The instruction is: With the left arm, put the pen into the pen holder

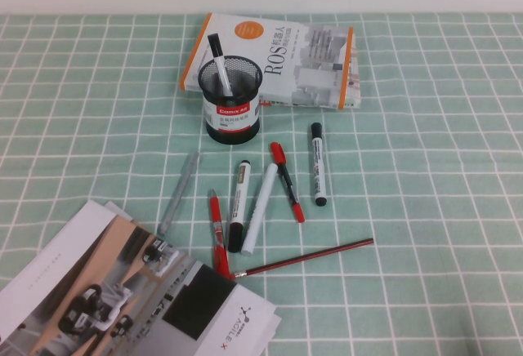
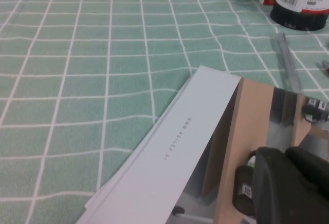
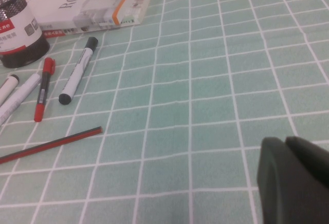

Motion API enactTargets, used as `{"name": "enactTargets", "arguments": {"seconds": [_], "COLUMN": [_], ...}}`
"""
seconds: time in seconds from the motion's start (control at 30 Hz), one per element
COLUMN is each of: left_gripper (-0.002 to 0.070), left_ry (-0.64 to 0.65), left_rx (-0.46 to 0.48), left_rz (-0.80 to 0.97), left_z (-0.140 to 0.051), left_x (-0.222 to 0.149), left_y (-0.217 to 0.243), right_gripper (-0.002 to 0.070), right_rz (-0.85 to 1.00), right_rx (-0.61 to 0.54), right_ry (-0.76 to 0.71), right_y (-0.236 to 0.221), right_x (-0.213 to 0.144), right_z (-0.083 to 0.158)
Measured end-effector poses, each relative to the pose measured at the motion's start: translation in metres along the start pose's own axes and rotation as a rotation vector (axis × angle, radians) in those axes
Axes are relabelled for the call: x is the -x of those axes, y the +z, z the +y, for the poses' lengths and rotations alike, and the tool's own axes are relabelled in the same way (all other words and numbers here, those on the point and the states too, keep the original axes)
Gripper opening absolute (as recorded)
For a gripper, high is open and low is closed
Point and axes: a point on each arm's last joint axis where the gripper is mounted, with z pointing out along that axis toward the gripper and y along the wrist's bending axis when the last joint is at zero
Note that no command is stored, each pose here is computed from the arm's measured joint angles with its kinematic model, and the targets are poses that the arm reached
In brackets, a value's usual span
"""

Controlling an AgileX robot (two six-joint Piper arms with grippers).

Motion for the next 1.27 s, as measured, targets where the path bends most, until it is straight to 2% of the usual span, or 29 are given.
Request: {"name": "enactTargets", "arguments": {"seconds": [1.27], "left_gripper": [0.0], "left_ry": [0.01], "left_rx": [0.002], "left_rz": [0.018], "left_z": [0.0001], "left_x": [-0.0009], "left_y": [-0.0004], "right_gripper": [-0.002], "right_rz": [0.0], "right_rx": [0.0], "right_ry": [0.0], "right_y": [0.0], "right_x": [0.0], "right_z": [0.0]}}
